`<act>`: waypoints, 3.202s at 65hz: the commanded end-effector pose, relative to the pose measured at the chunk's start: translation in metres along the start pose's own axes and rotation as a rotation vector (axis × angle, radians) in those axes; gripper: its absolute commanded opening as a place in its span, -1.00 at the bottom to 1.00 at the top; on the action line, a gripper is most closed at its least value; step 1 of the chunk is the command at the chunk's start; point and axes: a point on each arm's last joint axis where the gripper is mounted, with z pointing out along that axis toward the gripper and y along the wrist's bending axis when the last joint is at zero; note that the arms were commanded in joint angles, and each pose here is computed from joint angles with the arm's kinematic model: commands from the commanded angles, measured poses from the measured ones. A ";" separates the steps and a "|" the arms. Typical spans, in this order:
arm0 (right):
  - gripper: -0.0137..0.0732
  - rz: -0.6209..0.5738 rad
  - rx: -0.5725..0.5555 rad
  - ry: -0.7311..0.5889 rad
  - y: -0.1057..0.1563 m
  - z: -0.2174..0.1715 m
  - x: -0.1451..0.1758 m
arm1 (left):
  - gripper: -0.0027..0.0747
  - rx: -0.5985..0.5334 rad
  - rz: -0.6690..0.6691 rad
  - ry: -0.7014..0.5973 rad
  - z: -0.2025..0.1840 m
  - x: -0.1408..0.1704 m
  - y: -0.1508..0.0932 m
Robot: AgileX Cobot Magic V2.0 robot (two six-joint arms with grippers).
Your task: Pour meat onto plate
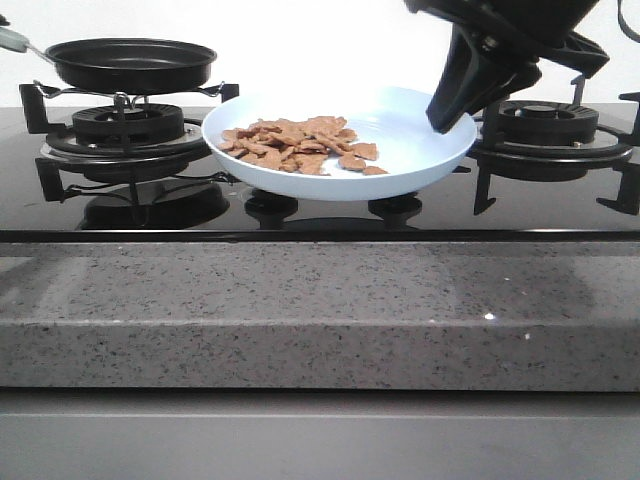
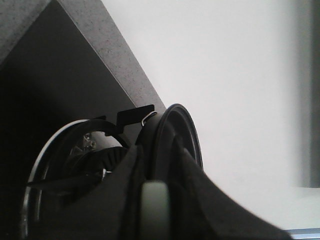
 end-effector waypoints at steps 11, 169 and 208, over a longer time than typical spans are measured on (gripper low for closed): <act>-0.96 -0.006 -0.016 -0.108 0.008 -0.020 -0.013 | 0.04 0.114 0.065 0.034 -0.009 -0.002 -0.027; -0.96 -0.012 -0.025 -0.099 0.010 -0.024 -0.016 | 0.29 -0.335 1.137 0.183 -0.244 0.183 -0.118; -0.96 -0.010 -0.049 -0.097 -0.019 -0.014 -0.107 | 0.29 -0.335 1.137 0.183 -0.244 0.183 -0.118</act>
